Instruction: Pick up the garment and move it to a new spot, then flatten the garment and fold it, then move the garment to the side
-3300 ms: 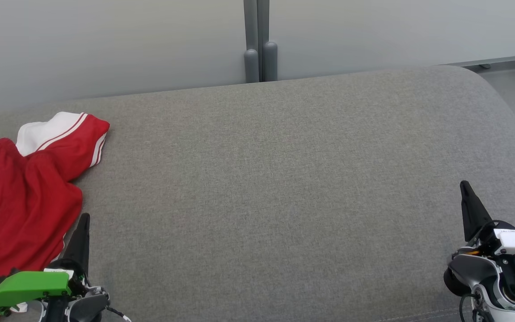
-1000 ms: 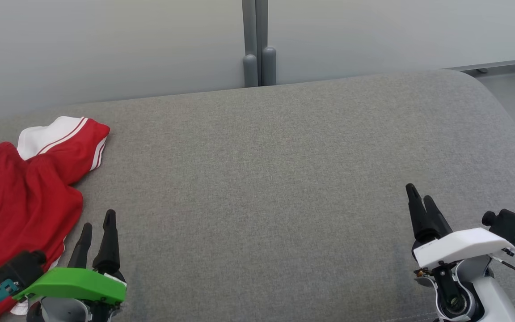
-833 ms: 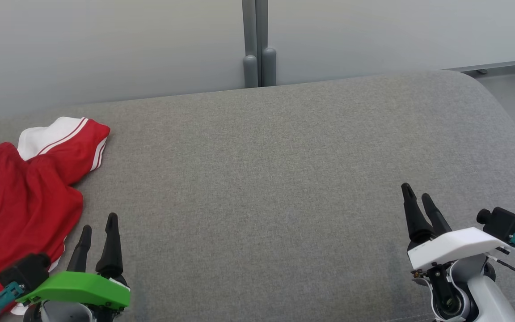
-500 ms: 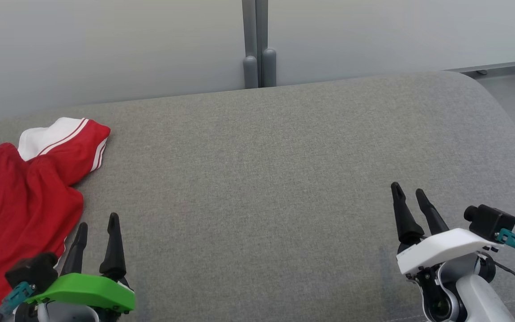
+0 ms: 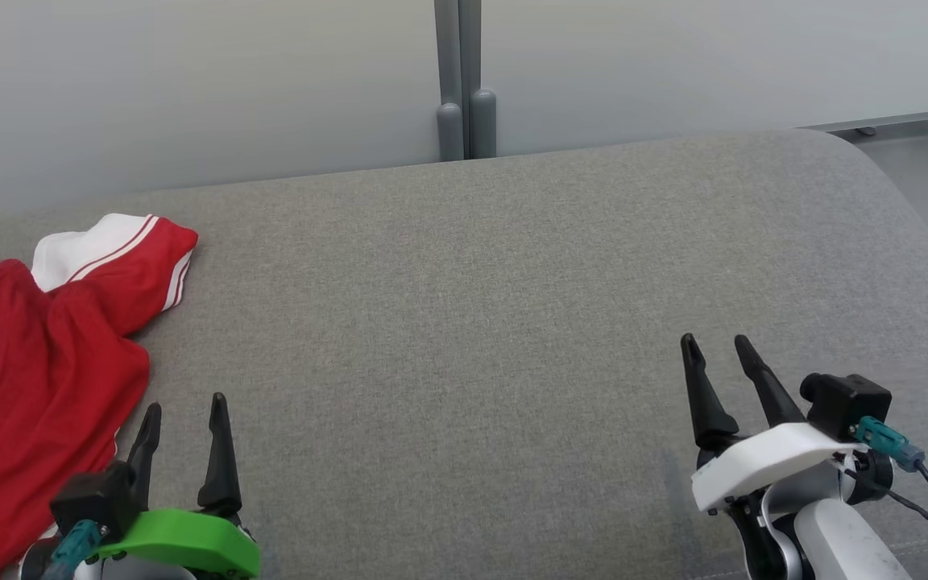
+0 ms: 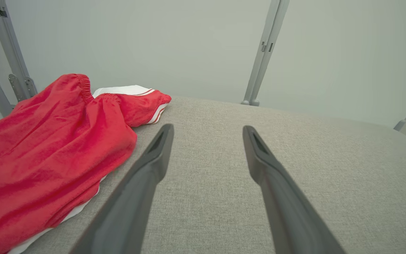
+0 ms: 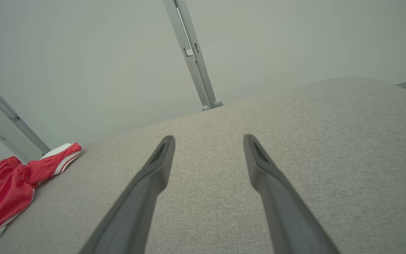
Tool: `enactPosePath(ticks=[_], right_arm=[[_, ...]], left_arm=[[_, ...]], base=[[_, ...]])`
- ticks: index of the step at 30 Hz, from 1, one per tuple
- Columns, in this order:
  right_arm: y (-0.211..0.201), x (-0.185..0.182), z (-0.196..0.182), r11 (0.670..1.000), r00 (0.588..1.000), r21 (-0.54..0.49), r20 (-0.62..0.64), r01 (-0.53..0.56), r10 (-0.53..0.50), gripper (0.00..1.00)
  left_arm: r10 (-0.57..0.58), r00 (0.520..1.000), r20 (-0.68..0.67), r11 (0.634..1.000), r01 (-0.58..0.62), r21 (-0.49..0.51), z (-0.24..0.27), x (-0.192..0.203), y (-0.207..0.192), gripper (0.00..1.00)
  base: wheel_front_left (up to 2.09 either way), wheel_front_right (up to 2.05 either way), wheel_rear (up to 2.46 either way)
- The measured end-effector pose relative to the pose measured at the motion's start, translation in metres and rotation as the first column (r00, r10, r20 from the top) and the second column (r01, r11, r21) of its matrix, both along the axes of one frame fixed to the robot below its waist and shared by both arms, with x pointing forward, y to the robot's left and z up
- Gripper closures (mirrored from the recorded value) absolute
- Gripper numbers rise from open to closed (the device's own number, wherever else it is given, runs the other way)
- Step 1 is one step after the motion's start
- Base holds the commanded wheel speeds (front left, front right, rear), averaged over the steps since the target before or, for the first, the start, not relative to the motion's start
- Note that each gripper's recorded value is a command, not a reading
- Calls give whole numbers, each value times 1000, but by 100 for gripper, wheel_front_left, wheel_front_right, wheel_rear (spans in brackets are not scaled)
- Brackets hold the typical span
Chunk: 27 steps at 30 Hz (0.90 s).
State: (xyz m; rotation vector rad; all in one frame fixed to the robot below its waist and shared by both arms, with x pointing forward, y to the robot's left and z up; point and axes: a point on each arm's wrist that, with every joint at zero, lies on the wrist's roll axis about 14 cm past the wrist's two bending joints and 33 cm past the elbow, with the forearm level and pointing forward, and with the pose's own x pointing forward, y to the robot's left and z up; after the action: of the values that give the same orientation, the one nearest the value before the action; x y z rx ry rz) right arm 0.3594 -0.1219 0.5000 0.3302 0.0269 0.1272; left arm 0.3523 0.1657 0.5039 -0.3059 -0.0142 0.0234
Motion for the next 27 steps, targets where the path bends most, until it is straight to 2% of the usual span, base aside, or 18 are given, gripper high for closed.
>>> enactPosePath(ticks=[9,20,27], right_arm=[[11,-3,5,992,998,-119,54,-33,39,0],[26,-8,12,963,988,-264,123,-61,97,0],[28,-8,13,958,986,-279,134,-62,103,0]], left_arm=[[5,999,35,993,-9,119,5,-4,-2,0],[4,996,93,970,-27,240,15,-5,-4,0],[2,996,93,966,-26,258,14,-7,-5,0]], base=[[0,0,0],[0,0,0],[0,0,0]])
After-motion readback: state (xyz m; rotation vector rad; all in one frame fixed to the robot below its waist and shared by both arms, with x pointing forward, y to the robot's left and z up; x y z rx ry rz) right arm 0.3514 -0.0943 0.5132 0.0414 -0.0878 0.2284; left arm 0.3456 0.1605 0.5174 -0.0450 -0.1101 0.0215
